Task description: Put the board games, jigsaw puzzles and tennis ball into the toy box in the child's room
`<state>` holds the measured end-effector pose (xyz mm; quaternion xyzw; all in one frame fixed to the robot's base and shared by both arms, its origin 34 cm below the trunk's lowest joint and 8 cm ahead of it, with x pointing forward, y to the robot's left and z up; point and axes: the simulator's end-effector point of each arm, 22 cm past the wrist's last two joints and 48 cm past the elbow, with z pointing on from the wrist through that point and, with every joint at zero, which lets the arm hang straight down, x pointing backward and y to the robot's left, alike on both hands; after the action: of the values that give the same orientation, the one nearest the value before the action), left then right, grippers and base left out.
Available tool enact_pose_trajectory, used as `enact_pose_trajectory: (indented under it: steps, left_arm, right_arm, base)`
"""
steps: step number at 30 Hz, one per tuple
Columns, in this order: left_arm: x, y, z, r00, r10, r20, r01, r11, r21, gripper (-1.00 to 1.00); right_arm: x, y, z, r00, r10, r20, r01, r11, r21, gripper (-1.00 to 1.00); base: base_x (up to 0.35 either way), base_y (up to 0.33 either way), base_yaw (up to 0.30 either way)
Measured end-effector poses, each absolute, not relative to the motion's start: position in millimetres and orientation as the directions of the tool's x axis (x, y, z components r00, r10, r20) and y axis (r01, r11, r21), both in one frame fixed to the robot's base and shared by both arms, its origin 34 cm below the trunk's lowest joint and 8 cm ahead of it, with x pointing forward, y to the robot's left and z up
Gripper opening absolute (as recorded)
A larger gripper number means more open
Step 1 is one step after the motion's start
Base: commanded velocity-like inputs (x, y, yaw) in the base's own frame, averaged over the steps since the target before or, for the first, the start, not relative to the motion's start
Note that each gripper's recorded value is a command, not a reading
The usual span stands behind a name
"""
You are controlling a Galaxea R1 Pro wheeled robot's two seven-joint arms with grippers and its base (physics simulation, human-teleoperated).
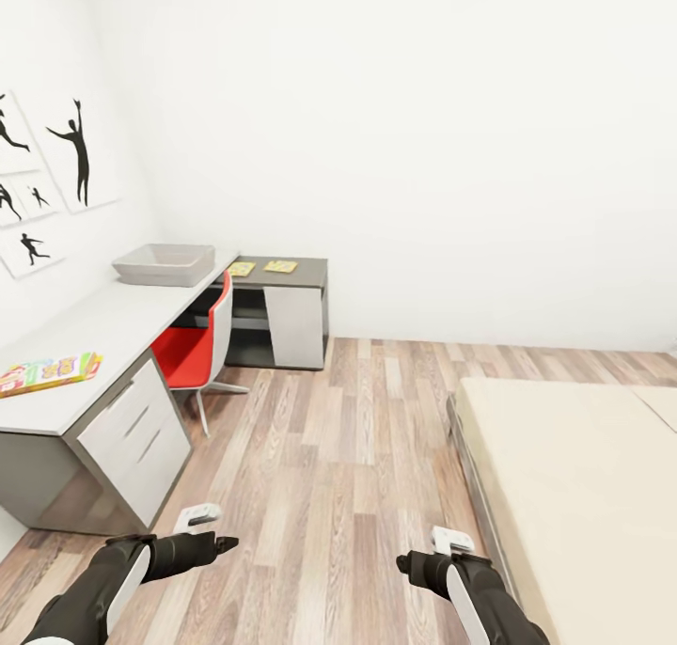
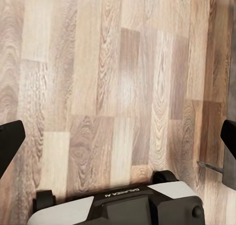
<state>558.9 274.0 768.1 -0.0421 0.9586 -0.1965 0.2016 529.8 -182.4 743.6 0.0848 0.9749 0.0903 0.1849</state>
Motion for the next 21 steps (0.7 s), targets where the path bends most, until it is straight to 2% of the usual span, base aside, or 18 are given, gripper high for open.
enact_pose_trajectory:
  steps: [15,21]
  left_arm:
    - [559.5,273.7,768.5,-0.915,-0.16,-0.371,-0.001,0.919,-0.394,1.0]
    - [559.5,273.6,768.7,-0.915,-0.159,-0.371,0.0,0.919,-0.394,1.0]
  right_arm:
    - [530.0,-182.3,743.8,-0.917,0.199,-0.345,0.132,0.969,0.208,1.0]
    - [530.2,-182.3,744.2,-0.917,0.2,-0.346,0.133,0.969,0.209,1.0]
  base:
    - [-0.011,0.0,-0.013]
    - [-0.076,0.0,-0.124]
